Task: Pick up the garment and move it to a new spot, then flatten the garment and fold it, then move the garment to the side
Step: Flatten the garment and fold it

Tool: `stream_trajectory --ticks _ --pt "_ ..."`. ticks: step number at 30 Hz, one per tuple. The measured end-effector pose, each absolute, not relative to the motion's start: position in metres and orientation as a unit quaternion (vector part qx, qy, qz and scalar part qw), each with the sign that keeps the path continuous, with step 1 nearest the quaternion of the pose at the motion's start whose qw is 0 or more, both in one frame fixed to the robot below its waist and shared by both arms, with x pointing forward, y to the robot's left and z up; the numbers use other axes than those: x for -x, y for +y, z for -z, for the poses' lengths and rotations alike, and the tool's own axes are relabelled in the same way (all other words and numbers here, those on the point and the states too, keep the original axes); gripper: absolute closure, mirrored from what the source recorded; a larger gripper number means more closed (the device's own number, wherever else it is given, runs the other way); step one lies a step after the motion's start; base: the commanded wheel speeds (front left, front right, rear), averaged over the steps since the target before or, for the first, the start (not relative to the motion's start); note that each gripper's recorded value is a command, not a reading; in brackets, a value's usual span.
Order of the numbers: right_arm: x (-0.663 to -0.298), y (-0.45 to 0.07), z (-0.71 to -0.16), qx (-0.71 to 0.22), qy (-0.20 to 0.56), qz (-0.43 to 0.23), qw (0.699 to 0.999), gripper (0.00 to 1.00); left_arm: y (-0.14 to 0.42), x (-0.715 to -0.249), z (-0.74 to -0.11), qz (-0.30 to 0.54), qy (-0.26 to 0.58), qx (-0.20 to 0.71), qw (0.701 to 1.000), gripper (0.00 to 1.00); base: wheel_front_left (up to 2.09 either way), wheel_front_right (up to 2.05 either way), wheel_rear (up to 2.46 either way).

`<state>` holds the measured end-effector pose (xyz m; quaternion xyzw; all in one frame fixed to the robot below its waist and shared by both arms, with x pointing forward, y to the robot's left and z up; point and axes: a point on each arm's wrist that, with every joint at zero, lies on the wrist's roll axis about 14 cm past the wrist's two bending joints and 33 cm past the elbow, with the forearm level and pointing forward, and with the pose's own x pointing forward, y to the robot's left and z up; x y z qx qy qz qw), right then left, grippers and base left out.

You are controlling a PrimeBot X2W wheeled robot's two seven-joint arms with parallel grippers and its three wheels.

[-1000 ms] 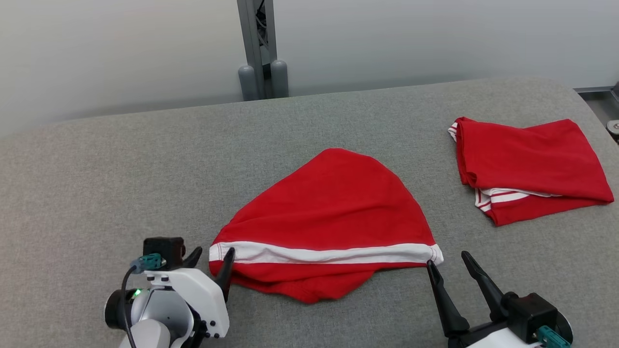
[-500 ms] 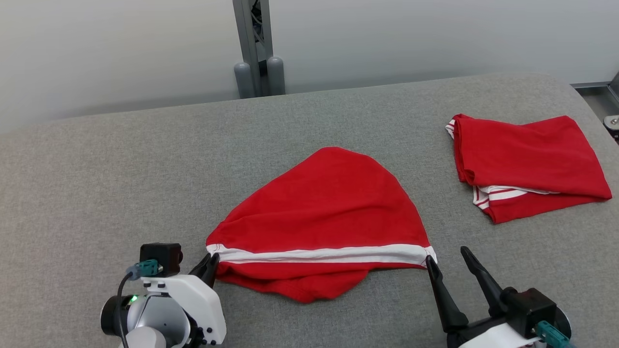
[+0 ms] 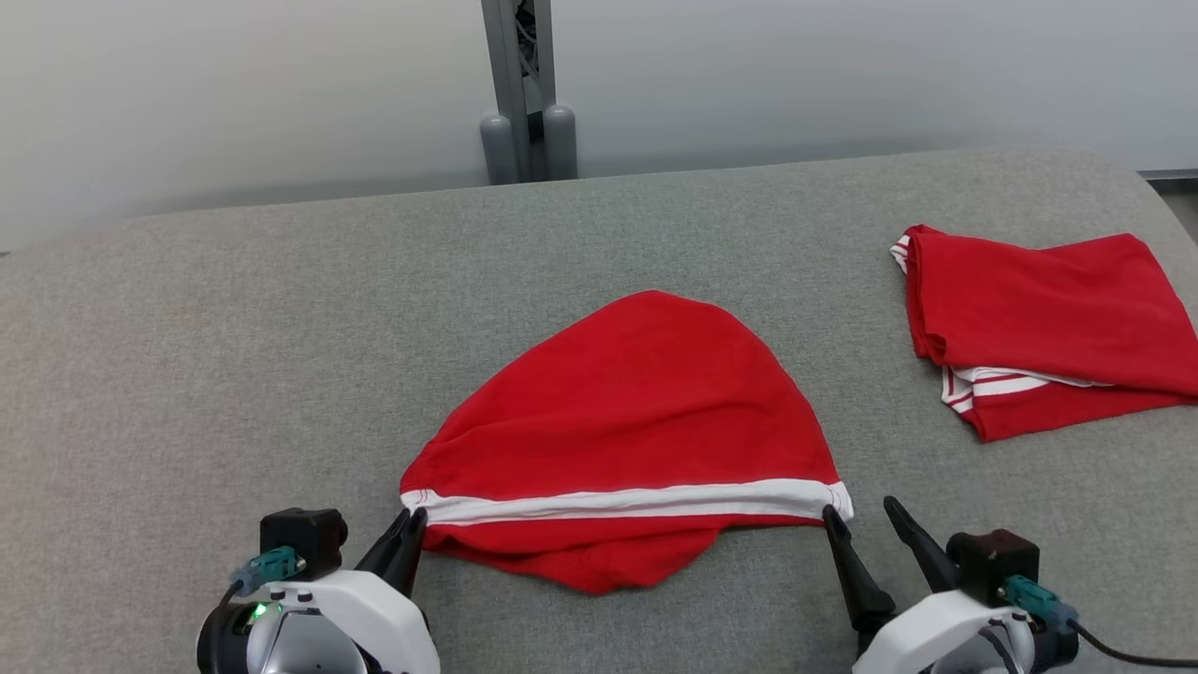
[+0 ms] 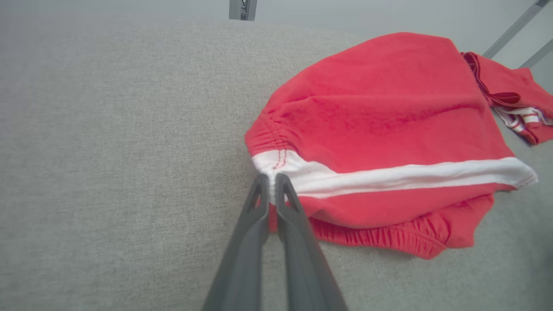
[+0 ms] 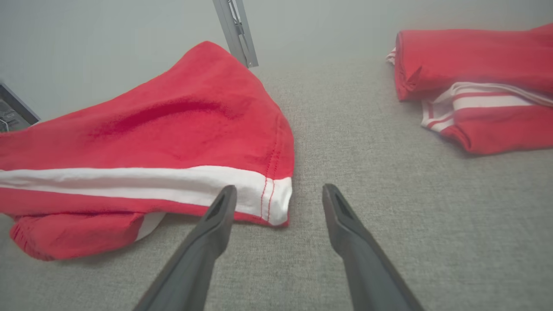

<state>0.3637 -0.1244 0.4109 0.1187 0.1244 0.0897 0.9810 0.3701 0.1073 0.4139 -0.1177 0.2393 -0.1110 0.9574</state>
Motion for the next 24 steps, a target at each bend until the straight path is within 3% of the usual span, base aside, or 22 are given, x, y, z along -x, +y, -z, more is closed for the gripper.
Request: stream_trajectory --ticks 6,7,8,9,11,12,19,24 --pt "-0.373 -0.113 -0.402 -0.123 0.147 -0.104 0.976 0.00 0.109 -0.368 -0.413 0.110 0.240 0.119 0.957 1.00 0.00 0.00 0.00" --pt "-0.374 -0.113 -0.399 -0.123 0.151 -0.103 0.975 0.05 0.109 -0.367 -0.413 0.109 0.240 0.118 0.957 1.00 0.00 0.00 0.00" --pt "-0.374 -0.113 -0.398 -0.124 0.154 -0.104 0.975 0.14 0.109 -0.368 -0.413 0.109 0.239 0.118 0.957 1.00 0.00 0.00 0.00" --pt "-0.374 -0.112 -0.397 -0.128 0.157 -0.104 0.974 0.32 0.109 -0.368 -0.414 0.109 0.238 0.118 0.958 1.00 0.00 0.00 0.00" --pt "-0.373 -0.109 -0.394 -0.129 0.162 -0.108 0.972 0.82 0.109 -0.369 -0.414 0.109 0.237 0.119 0.958 1.00 0.00 0.00 0.00" --pt "-0.373 -0.108 -0.394 -0.129 0.164 -0.109 0.972 1.00 0.109 -0.369 -0.415 0.109 0.235 0.119 0.958 1.00 0.00 0.00 0.00" --pt "-0.379 -0.111 -0.405 -0.130 0.144 -0.107 0.975 1.00 0.107 -0.377 -0.431 0.116 0.194 0.122 0.966 1.00 0.00 0.00 0.00" --pt "-0.396 -0.121 -0.454 -0.123 0.062 -0.107 0.985 1.00 0.105 -0.394 -0.484 0.149 0.095 0.125 0.976 1.00 0.00 0.00 0.00"
